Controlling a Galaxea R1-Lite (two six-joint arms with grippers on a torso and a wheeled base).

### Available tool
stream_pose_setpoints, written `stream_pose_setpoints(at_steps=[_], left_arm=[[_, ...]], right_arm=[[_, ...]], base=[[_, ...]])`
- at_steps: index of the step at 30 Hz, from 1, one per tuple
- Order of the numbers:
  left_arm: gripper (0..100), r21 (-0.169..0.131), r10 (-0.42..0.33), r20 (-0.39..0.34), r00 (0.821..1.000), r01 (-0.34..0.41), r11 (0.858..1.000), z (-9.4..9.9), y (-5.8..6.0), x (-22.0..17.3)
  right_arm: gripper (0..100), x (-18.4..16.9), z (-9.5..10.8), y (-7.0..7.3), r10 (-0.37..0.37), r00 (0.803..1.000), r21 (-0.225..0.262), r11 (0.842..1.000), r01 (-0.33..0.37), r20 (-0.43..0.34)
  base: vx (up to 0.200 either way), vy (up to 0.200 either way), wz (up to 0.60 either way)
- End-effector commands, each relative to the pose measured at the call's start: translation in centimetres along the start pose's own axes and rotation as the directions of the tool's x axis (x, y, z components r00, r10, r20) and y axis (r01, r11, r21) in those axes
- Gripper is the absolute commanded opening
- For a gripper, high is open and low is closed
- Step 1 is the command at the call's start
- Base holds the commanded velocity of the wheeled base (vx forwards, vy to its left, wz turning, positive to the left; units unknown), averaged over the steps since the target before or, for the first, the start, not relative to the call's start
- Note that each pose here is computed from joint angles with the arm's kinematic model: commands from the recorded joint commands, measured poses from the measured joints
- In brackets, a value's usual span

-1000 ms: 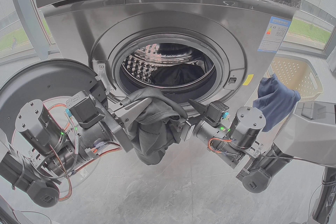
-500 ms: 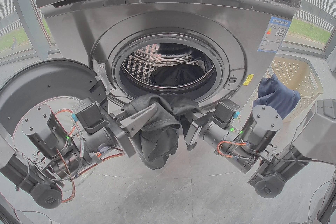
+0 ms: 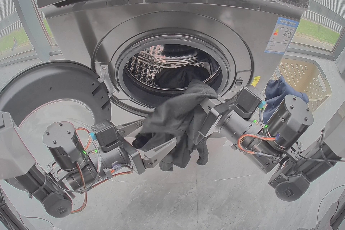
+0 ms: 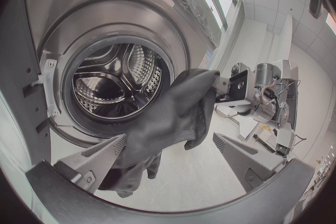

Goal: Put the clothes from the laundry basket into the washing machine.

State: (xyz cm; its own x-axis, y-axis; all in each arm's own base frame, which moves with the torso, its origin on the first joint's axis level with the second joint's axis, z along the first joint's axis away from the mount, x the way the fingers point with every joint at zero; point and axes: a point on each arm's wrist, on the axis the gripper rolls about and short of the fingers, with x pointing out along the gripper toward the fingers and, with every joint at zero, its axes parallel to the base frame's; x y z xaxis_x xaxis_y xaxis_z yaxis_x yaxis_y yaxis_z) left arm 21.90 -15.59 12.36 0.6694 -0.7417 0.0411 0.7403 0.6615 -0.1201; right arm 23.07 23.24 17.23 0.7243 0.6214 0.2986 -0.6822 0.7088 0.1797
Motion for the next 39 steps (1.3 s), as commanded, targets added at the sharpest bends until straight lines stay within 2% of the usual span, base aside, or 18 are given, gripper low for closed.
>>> stream_pose_setpoints(at_steps=[1, 12, 19, 22, 28, 39], left_arm=[[100, -0.013, 0.013, -0.055, 0.998, -0.014, 1.000, -1.4, 0.2, 0.1], [100, -0.030, 0.025, -0.154, 0.988, -0.030, 0.999, -4.1, 0.8, 0.7], [100, -0.001, 0.035, -0.250, 0.968, -0.036, 0.999, -7.2, 1.4, 1.5], [100, 0.001, 0.035, -0.280, 0.959, -0.036, 0.999, -8.2, 1.5, 1.8], [100, -0.002, 0.033, -0.294, 0.955, -0.035, 0.999, -8.6, 1.6, 1.8], [100, -0.006, 0.015, -0.308, 0.951, -0.018, 1.000, -9.1, 1.3, 2.1]], right_arm=[[0, -0.1, 0.6, 0.4, 0.011, 1.000, 0.003, 1.000, -0.011, 0.019], [0, -0.1, 1.8, 0.4, 0.009, 0.998, -0.003, 1.000, -0.009, 0.055], [0, 0.3, 2.3, 0.2, 0.000, 0.997, -0.006, 1.000, 0.000, 0.082], [0, 0.5, 2.2, 0.2, -0.002, 0.997, -0.006, 1.000, 0.002, 0.080], [0, 1.2, 1.9, 0.4, -0.018, 0.996, -0.002, 1.000, 0.018, 0.089], [0, 3.1, -0.1, 0.3, -0.019, 0.997, -0.005, 1.000, 0.020, 0.072]], base=[[0.000, 0.000, 0.00], [0.000, 0.000, 0.00], [0.000, 0.000, 0.00], [0.000, 0.000, 0.00], [0.000, 0.000, 0.00], [0.000, 0.000, 0.00]])
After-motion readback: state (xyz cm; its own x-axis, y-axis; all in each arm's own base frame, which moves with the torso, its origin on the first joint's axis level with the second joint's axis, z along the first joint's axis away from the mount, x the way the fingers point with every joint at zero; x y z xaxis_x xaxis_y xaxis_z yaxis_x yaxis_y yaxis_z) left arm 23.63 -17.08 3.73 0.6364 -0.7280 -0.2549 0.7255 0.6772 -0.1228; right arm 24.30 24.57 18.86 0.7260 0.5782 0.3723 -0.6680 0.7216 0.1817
